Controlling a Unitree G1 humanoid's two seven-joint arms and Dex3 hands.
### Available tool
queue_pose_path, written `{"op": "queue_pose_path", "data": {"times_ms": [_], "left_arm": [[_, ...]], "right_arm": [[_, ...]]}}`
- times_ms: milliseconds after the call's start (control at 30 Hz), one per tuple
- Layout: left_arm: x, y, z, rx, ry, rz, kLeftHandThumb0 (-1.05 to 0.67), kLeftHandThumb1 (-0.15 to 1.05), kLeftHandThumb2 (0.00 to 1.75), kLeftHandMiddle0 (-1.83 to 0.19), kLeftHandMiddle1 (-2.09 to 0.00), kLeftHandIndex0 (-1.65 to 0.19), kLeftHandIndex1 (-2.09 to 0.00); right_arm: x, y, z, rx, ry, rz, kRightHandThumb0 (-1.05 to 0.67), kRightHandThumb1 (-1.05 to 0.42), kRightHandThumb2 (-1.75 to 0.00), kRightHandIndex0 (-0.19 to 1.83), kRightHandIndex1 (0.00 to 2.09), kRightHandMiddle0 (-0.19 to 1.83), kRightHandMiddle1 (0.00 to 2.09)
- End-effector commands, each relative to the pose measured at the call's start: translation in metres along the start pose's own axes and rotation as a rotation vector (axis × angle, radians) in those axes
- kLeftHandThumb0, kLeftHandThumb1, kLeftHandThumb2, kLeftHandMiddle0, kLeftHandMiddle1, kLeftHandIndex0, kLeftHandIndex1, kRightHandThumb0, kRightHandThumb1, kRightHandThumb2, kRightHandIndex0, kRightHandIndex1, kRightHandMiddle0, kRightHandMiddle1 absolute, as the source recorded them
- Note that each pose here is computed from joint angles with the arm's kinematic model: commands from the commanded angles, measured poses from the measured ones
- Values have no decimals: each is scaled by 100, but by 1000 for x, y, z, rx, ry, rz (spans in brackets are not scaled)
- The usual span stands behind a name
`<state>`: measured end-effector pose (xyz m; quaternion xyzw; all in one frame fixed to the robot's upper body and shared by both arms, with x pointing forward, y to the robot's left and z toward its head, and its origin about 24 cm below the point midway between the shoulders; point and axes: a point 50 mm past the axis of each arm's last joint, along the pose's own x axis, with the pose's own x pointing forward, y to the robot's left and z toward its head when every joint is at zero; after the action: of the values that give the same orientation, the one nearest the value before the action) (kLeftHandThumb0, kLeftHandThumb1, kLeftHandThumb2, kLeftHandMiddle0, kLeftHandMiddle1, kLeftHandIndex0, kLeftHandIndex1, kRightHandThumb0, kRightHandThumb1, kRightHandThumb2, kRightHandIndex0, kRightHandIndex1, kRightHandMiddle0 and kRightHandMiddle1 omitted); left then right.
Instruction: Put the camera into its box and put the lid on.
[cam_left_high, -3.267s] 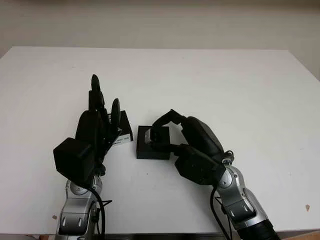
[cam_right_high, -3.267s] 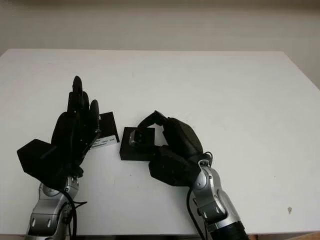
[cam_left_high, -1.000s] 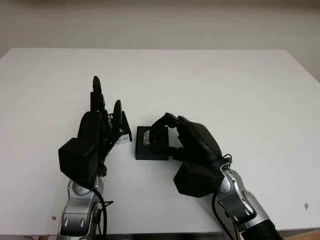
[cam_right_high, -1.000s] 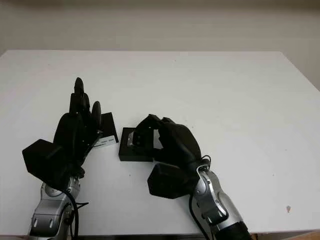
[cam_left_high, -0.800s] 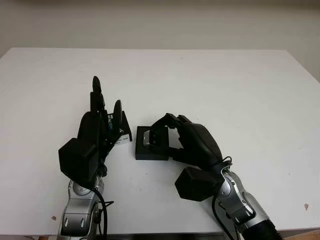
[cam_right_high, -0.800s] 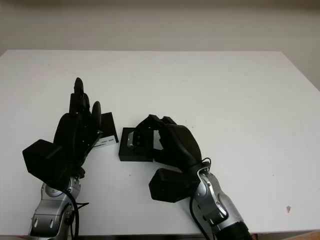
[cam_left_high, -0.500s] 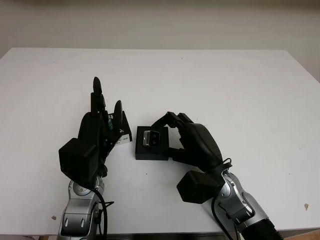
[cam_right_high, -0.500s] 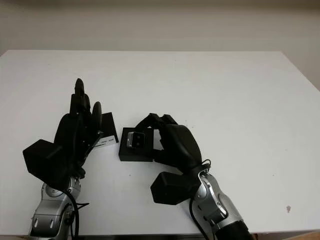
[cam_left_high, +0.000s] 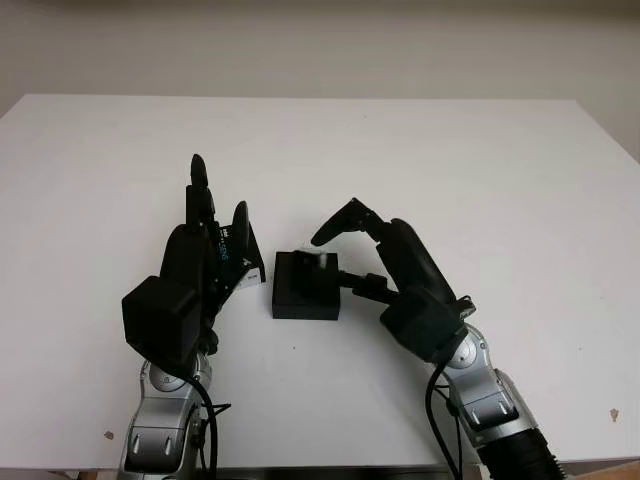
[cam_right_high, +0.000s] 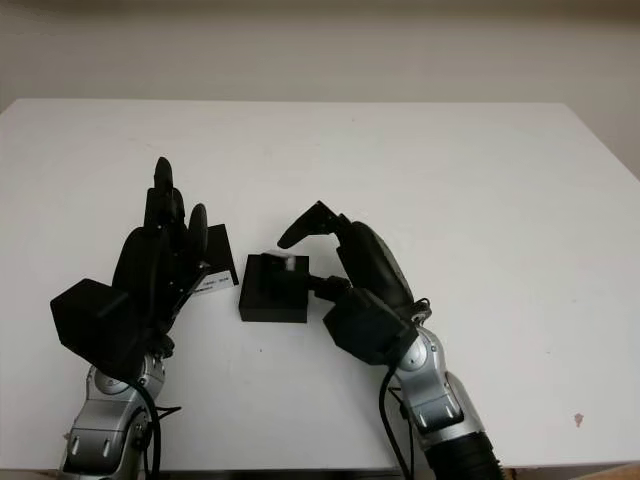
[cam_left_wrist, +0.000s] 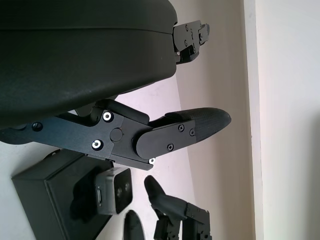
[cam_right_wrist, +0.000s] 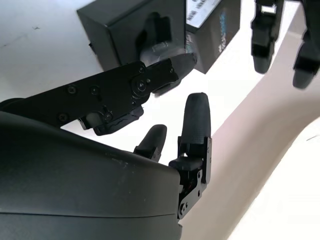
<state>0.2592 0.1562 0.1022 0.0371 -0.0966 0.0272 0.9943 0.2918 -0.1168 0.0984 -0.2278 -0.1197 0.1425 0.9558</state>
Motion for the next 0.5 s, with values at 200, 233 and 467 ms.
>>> {"op": "queue_pose_path", "data": {"times_ms": [200, 233, 467], "left_arm": [[3, -4, 1, -2, -18, -16, -58, 105, 64, 18, -5, 19, -5], [3, -4, 1, -5, -17, -16, -58, 105, 64, 18, -5, 19, -5], [3, -4, 1, -8, -16, -13, -58, 105, 64, 18, -5, 19, -5]], "right_arm": [[7, -16, 22, 77, 41, 69, -42, -92, -5, 15, 98, 44, 161], [7, -17, 23, 82, 50, 83, -42, -92, -5, 15, 98, 44, 162], [8, -15, 21, 71, 96, 166, -44, -92, -5, 14, 98, 43, 165]]}}
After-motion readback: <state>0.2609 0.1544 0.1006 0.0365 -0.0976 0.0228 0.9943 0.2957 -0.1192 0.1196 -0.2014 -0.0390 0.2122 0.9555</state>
